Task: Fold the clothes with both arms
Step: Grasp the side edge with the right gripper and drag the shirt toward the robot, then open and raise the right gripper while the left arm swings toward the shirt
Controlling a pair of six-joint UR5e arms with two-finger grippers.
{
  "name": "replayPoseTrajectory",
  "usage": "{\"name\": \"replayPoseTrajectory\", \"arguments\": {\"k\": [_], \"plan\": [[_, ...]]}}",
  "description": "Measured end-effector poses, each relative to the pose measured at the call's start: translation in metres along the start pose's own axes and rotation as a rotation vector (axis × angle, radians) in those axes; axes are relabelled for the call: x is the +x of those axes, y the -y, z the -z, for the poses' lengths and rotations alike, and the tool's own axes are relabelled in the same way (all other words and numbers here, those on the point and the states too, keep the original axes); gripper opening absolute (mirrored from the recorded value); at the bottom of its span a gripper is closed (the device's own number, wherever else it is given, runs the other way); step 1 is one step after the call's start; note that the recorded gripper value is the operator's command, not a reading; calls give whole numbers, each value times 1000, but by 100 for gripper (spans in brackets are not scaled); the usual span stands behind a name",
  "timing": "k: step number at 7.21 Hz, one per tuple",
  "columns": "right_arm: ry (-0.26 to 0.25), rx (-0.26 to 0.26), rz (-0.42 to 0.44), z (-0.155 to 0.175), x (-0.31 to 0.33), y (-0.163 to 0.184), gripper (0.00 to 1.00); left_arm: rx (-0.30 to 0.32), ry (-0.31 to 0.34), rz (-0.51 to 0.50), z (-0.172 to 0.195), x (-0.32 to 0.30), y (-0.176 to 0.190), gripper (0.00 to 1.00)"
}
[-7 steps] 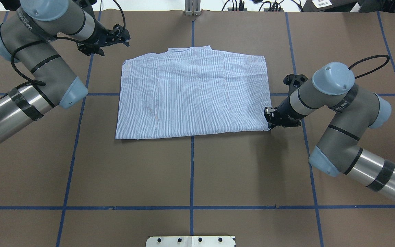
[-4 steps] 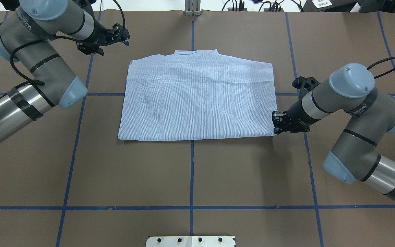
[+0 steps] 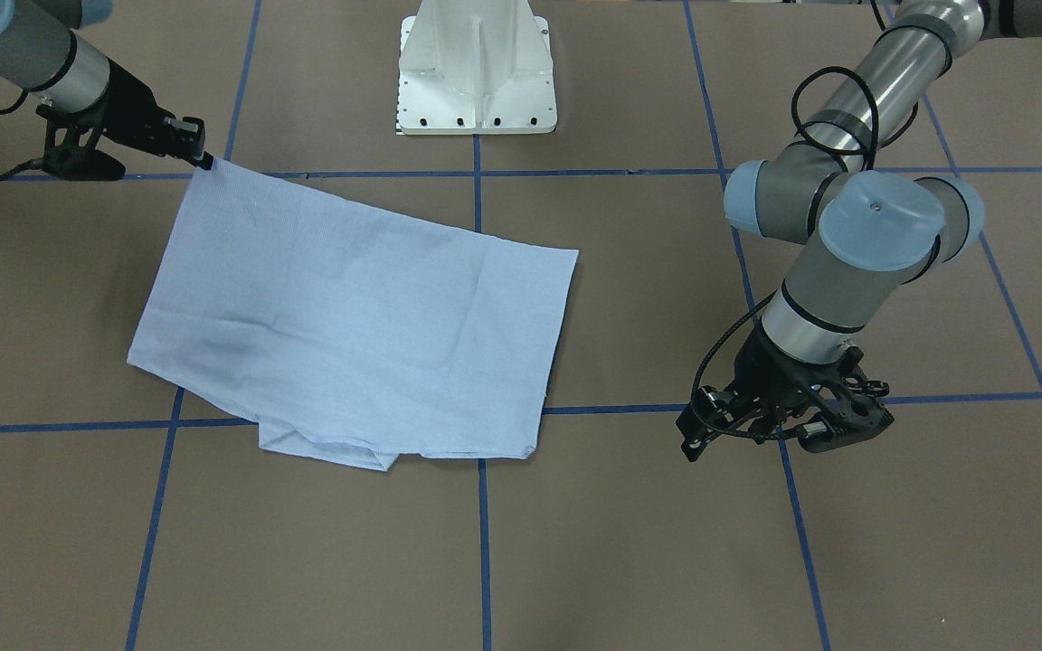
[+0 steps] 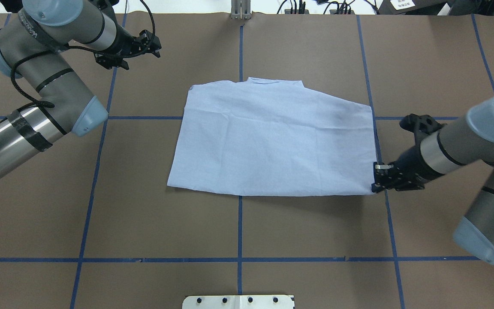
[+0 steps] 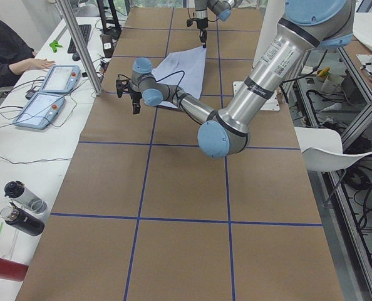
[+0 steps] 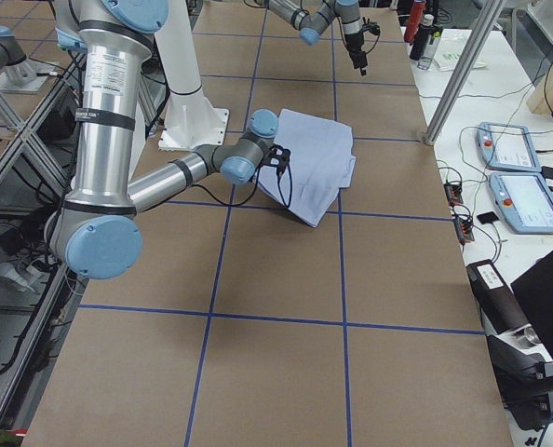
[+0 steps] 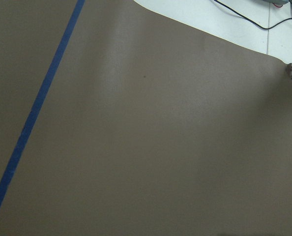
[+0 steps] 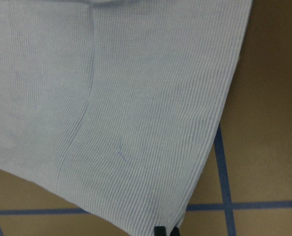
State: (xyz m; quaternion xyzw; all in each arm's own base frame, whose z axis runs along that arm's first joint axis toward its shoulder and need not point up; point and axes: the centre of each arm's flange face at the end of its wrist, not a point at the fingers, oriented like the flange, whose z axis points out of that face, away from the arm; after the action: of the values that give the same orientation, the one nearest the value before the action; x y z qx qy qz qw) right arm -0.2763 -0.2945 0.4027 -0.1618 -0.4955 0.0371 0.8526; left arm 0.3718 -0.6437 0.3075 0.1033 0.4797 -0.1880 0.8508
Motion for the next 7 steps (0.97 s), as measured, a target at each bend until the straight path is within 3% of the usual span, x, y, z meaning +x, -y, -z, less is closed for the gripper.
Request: {"name": "replayPoseTrajectory", "arguments": {"k": [3, 4, 5, 6, 7], "plan": [[-74, -244, -21, -54, -22, -95, 0, 0, -5, -2, 5, -12, -7, 100], [-109, -287, -33, -72, -26, -122, 0, -1, -4, -2, 5, -15, -9, 100], [-137, -300, -39, -86, -26, -139, 87, -3, -3, -2, 4, -18, -10, 100], [-149, -293, -47, -91, -24, -142, 100, -5, -3, -4, 4, -18, -11, 100], [-141, -264, -65, -87, -24, -133, 100, -6, -11, -10, 6, -15, -14, 100]]}}
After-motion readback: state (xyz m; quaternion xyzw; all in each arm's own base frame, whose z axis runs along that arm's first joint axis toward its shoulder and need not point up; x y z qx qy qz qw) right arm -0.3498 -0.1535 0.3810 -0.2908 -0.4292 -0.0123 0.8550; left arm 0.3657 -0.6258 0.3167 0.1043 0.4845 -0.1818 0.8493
